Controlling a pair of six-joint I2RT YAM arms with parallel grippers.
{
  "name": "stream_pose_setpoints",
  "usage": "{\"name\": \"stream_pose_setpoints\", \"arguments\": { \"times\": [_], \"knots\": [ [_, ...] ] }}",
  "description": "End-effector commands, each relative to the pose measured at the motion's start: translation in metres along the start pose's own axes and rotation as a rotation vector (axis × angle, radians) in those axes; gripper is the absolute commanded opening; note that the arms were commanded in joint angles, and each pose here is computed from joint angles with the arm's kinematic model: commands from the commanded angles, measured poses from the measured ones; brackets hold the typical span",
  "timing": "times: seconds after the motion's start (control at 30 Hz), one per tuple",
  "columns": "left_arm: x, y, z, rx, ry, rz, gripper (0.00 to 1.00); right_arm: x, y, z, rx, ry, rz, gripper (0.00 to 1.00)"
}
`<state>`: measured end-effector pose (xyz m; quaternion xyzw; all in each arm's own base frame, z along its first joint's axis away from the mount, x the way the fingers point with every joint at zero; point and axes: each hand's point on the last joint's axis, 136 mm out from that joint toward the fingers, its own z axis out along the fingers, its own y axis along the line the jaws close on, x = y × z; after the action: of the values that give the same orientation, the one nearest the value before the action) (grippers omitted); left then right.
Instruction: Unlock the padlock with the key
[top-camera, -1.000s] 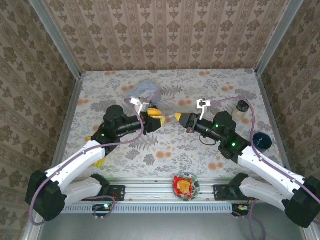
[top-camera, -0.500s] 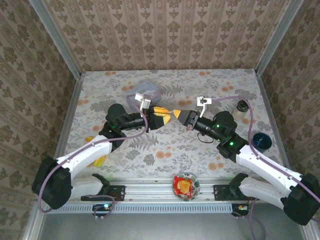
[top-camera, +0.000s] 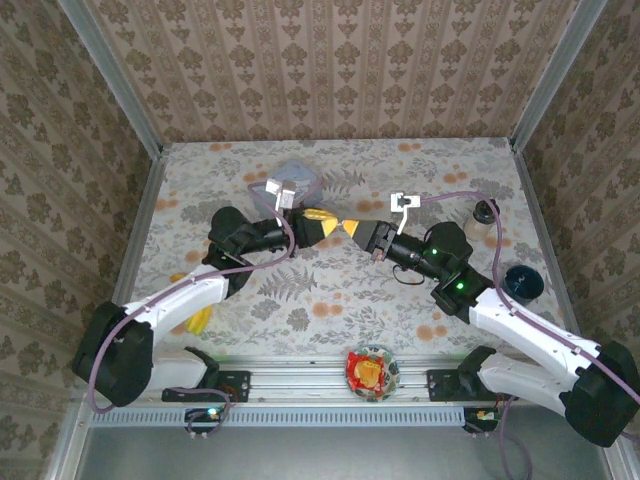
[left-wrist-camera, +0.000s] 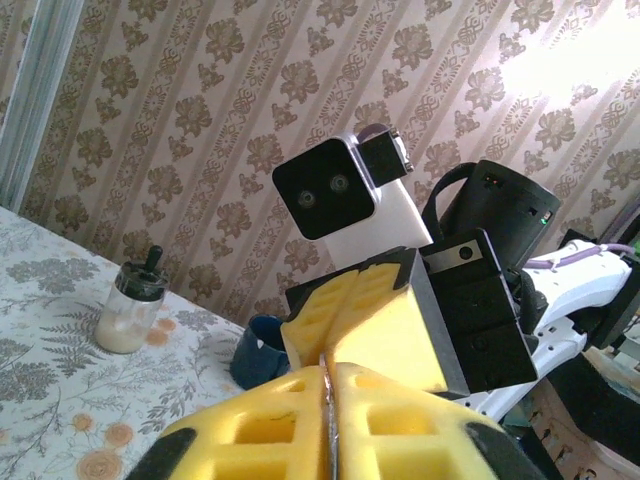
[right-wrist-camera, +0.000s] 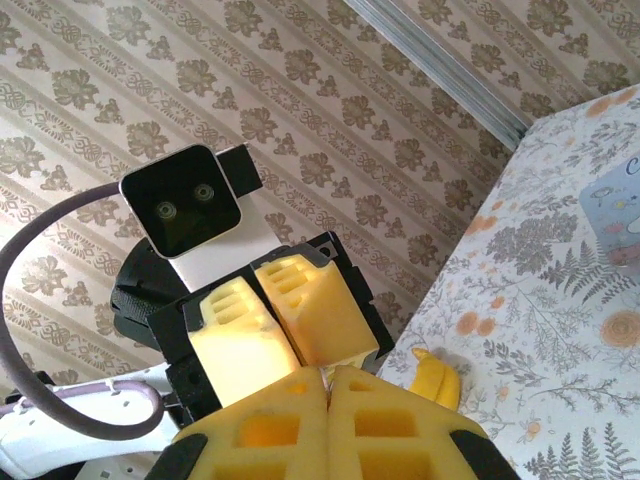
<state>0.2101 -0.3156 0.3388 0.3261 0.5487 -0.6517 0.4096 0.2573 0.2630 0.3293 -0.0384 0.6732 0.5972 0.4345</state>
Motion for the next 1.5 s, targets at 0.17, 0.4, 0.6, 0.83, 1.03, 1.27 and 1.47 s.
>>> {"name": "stream_pose_setpoints", "arguments": {
  "times": [0.17, 0.4, 0.6, 0.83, 1.03, 1.27, 1.47],
  "knots": [
    [0.004, -0.008, -0.002, 0.049, 0.024, 0.006, 0.24, -0.005, 0.004, 0.0, -0.018, -0.02, -0.008, 0.0],
    [0.011, -0.004, -0.003, 0.04, 0.046, -0.004, 0.2, -0.007, 0.007, 0.001, -0.024, -0.02, -0.016, 0.0],
    [0.013, -0.003, -0.002, 0.033, 0.054, 0.0, 0.22, -0.006, 0.007, 0.002, -0.023, -0.017, -0.015, 0.0],
    [0.016, 0.002, -0.002, 0.017, 0.066, -0.006, 0.27, -0.005, 0.006, 0.002, -0.022, -0.015, -0.015, 0.0],
    [0.013, 0.002, -0.002, 0.015, 0.06, 0.005, 0.08, -0.004, 0.005, 0.002, -0.019, -0.01, -0.014, 0.0],
    [0.013, -0.001, -0.003, 0.02, 0.072, 0.021, 0.0, 0.0, -0.002, 0.002, 0.009, 0.007, -0.019, 0.0],
    [0.021, -0.013, -0.017, -0.011, 0.203, 0.08, 0.0, 0.009, -0.017, -0.01, 0.146, 0.078, -0.138, 0.49]
  ]
}}
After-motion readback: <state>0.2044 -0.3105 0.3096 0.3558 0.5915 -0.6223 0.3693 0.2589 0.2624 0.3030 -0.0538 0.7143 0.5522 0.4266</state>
